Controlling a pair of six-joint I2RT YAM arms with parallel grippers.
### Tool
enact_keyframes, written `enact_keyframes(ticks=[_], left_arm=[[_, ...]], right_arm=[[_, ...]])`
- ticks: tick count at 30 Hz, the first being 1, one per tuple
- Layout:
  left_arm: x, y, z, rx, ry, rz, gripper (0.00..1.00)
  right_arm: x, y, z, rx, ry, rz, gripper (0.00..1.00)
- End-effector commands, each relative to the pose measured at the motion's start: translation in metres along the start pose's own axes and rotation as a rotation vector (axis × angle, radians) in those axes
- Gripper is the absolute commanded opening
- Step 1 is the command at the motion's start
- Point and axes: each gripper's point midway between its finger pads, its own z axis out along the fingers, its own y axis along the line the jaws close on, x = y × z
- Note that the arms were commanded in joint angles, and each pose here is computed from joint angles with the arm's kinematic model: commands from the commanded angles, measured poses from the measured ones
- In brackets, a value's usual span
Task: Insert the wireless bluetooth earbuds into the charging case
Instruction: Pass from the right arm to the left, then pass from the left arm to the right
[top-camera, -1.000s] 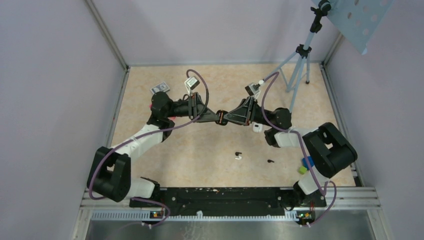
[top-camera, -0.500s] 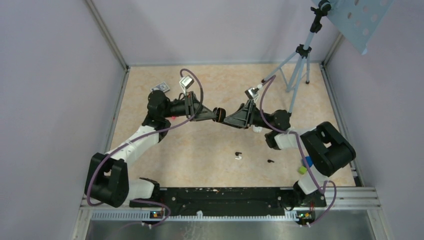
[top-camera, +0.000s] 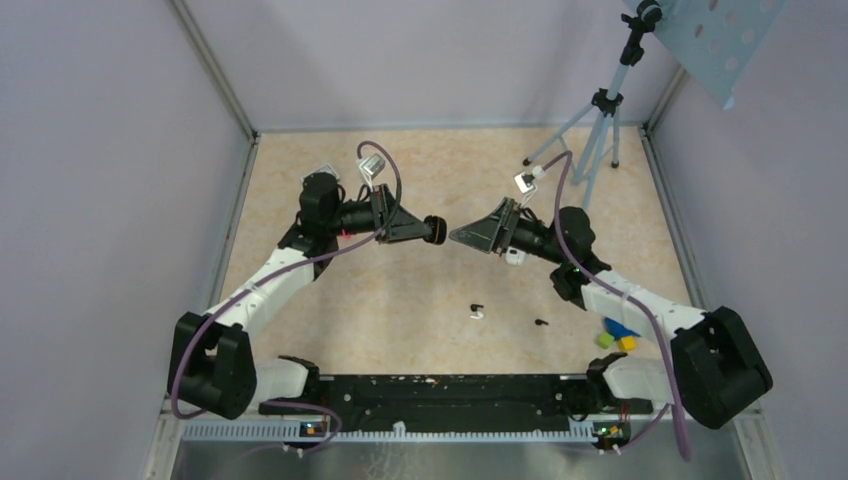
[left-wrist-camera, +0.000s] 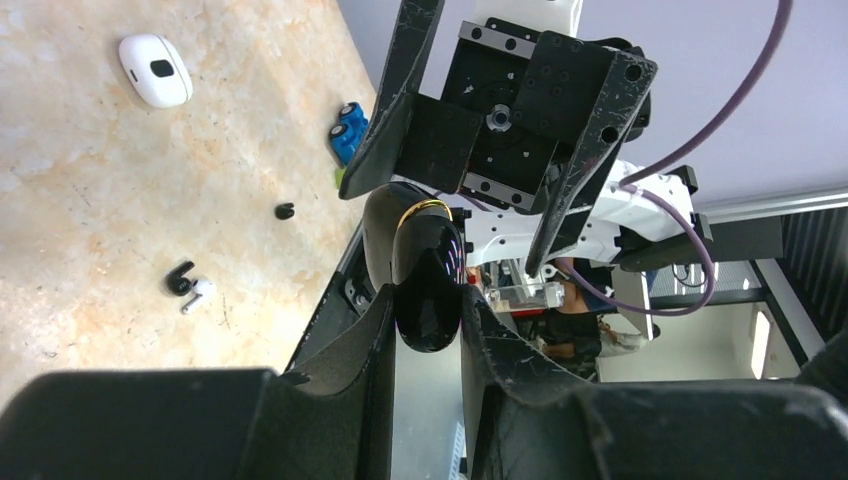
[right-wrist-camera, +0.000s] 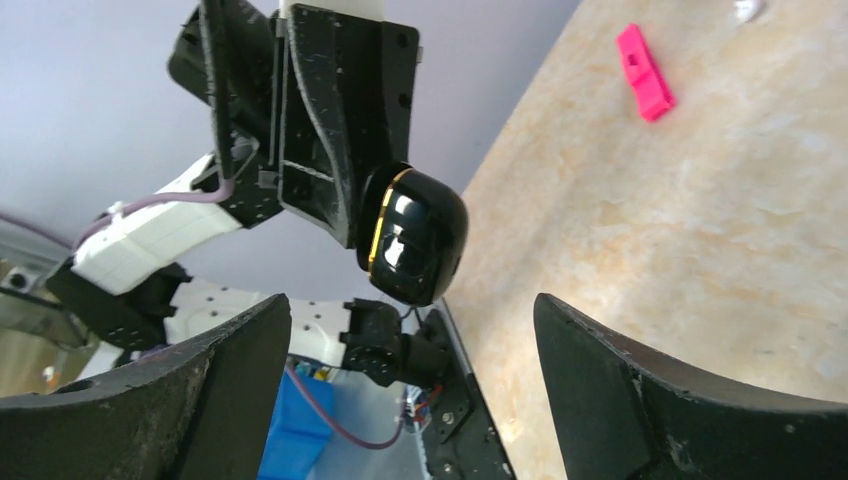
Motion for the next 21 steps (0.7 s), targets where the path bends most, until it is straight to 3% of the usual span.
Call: enact_keyframes(ticks=[1, 15, 21], left_arm=[[-0.01, -0.014, -0.002, 0.011, -0.029, 0.077, 0.0], [-0.008, -0.019, -0.004, 0.024, -0.018, 0.088, 0.0], [-0.007, -0.019, -0.004, 0.029, -0.013, 0.092, 0.0]], right_arm=[[-0.005, -0.005, 0.003, 0.102, -0.006, -0.064, 0.89], [-0.004, 0.013, 0.03, 0.02, 0.025, -0.073, 0.9], [-0.007, 0.015, 0.036, -0.006, 0.024, -0.07, 0.78]])
